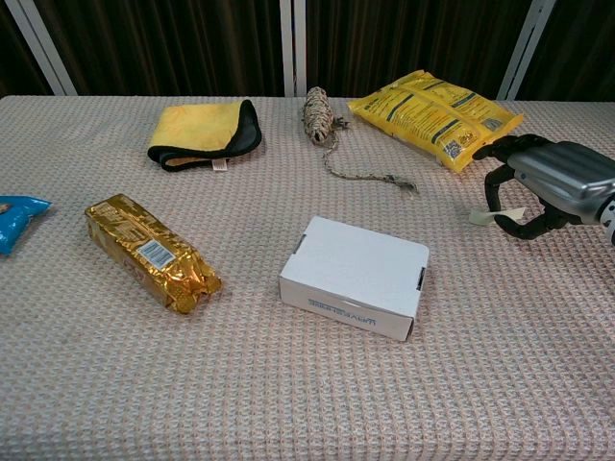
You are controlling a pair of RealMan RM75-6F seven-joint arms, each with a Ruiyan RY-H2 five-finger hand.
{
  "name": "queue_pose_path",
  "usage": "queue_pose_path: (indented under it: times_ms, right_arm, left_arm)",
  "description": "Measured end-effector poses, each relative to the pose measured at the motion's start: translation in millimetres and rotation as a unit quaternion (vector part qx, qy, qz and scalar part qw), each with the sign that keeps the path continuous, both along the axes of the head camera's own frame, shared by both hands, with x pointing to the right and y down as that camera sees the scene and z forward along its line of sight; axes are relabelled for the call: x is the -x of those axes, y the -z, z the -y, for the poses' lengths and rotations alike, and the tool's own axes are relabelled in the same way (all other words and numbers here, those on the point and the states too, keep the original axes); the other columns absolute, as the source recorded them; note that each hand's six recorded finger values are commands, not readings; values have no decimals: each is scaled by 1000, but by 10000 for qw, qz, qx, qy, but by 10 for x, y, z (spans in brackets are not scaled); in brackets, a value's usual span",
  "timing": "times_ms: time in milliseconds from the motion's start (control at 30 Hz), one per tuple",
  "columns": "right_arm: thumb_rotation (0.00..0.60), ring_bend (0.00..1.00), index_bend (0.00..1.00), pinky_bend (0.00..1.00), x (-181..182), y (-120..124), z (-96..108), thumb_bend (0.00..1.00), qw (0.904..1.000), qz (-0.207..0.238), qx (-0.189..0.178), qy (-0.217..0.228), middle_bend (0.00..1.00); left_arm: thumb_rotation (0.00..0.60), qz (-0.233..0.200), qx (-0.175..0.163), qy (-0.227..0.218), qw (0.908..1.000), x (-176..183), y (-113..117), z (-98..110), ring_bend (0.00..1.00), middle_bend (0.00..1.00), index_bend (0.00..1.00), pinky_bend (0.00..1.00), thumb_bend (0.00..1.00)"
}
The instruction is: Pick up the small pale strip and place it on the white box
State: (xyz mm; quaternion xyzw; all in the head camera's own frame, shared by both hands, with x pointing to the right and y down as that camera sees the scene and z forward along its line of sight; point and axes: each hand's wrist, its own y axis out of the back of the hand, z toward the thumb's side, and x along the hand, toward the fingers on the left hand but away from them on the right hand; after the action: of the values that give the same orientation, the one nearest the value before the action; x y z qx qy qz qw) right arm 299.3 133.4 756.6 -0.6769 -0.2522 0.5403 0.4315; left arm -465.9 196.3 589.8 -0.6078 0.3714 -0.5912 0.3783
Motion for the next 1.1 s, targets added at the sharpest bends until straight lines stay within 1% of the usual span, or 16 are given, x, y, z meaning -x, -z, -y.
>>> queue_pose_path:
  times_ms: [133, 300, 433, 533, 567, 667, 767, 1100]
  right_arm:
    - [600, 0, 601, 0, 64, 72, 10, 447, 9999, 107, -93, 66, 78]
    - [600, 0, 600, 0, 305, 268, 33, 447, 9981, 414, -310, 326, 78]
    - [600, 0, 600, 0, 613, 458, 24, 447, 9939, 734, -477, 671, 79]
    - [600, 0, 600, 0, 890, 574, -6, 446, 9888, 909, -576, 1031, 79]
    - [600, 0, 601, 0, 980, 588, -20, 446, 9873, 948, -571, 1138, 78]
    - [600, 0, 601, 0, 1164, 569, -78, 446, 9851, 1046, -444, 1294, 78]
    - [600, 0, 601, 0, 1340, 558, -140, 446, 9821, 1130, -407, 1448, 78]
    - [600, 0, 601, 0, 1493, 497, -260, 445, 9792, 1154, -351, 1633, 78]
  left_arm:
    - [600, 10, 6, 10, 10000, 7, 2, 0, 0, 70, 97, 94, 45]
    - [600, 9, 22, 4, 10000, -1, -2, -4, 0, 70, 97, 93, 45]
    - [600, 16, 23, 16, 10000, 2, -5, -4, 0, 70, 97, 94, 46]
    - [600, 11, 29, 26, 10000, 1, -10, -3, 0, 70, 97, 94, 46]
    - [600, 10, 33, 24, 10000, -2, -10, -2, 0, 69, 97, 94, 46]
    - [600, 11, 30, -4, 10000, -12, 1, -1, 0, 70, 97, 93, 46]
    - [600, 31, 10, -1, 10000, -1, 27, -8, 0, 70, 97, 94, 46]
    - [600, 29, 20, 62, 10000, 52, 28, -34, 0, 69, 97, 94, 46]
